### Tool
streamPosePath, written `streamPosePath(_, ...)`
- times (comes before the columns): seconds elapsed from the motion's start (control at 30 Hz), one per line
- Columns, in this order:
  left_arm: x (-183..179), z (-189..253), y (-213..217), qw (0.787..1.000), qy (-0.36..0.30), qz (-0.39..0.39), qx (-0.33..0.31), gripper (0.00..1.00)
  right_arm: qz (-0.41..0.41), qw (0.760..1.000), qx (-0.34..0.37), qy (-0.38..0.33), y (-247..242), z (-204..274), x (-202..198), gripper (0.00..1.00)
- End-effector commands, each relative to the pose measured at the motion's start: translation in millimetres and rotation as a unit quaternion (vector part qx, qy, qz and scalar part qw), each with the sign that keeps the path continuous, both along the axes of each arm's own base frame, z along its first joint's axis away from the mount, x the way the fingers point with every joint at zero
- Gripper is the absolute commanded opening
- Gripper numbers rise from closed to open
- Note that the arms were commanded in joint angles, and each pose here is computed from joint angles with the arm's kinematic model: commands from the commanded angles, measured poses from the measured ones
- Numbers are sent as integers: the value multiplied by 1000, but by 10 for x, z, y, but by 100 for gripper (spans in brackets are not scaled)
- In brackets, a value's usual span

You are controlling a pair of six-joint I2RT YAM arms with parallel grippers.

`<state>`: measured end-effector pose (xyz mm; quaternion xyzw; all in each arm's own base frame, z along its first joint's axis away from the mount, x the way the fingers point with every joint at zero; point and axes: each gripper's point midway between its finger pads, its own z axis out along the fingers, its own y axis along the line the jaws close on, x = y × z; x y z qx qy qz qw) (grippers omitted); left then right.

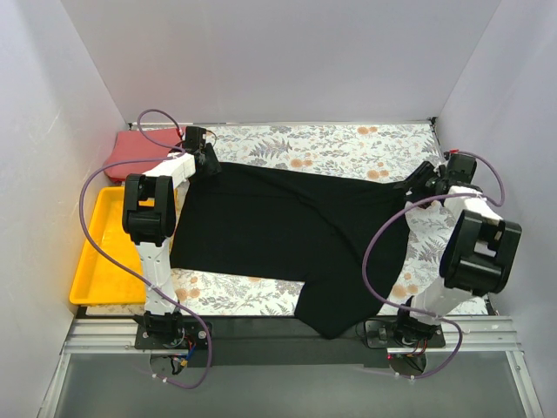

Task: Fold and stack the t-shirts
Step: Fold the tshirt

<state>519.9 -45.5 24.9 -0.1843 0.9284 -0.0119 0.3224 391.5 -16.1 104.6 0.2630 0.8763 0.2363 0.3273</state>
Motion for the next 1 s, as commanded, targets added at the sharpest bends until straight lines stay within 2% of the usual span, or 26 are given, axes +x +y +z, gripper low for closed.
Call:
streamPosePath(0.0,-311,-288,217,997,72,12,28,59,-3,999,13,-53,-154,44,399,58)
streamPosePath(0.13,-315,-306,205,997,72,8,26,59,-7,998,27,-51,-275,-134,597,57)
streamPosePath(0.43,-333,-347,209,997,75,5,28,59,-4,994,64,-84,-375,-143,985,54)
streamPosePath(0.67,-355,-384,236,996,81,4,36,59,-5,994,87,-61,-334,-396,972,48)
streamPosePath(0.97,-363,-369,259,996,80,6,40,59,-20,995,75,-61,-353,-335,850,47)
